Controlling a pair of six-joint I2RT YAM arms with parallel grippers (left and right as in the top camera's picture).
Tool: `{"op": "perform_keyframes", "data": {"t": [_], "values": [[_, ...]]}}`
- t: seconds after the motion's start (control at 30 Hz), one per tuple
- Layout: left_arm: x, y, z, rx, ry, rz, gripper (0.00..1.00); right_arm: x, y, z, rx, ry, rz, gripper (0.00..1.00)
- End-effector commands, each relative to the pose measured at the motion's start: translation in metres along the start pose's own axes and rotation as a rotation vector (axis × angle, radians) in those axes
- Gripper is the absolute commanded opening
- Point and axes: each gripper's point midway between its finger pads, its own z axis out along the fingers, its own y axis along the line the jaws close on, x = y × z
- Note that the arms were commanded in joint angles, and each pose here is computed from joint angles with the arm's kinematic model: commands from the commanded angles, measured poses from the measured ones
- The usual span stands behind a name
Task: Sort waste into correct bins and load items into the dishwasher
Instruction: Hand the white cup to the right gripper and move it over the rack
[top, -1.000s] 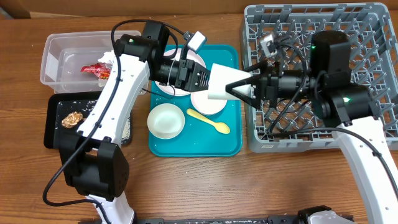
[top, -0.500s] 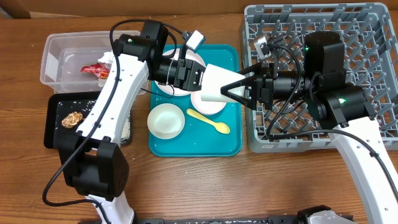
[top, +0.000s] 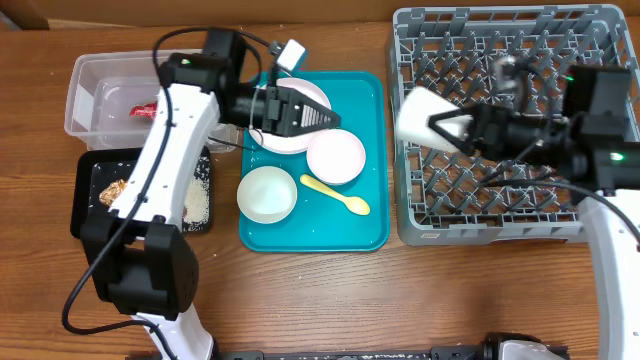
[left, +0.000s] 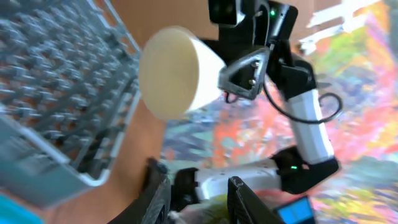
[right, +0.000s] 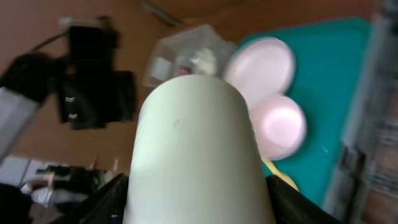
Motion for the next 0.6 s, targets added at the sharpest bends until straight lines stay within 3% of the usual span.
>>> {"op": "perform_keyframes", "data": {"t": [0.0, 0.07, 0.37, 0.57], "values": [[0.0, 0.02, -0.006, -0.154, 0.029, 0.047, 0.34, -0.009, -0.032, -0.026, 0.279, -0.066, 0.032, 0.49], [0.004, 0.039, -0.01, -0.271, 0.057, 0.034, 0.33, 0.001, -0.053, -0.036, 0.441, -0.052, 0.114, 0.49], [0.02, 0.135, -0.069, -0.984, 0.122, -0.131, 0.33, 0.053, -0.084, -0.02, 0.774, 0.135, 0.255, 0.49], [0.021, 0.146, -0.09, -1.126, 0.11, -0.166, 0.33, 0.087, -0.11, -0.004, 0.965, 0.314, 0.296, 0.49]]}}
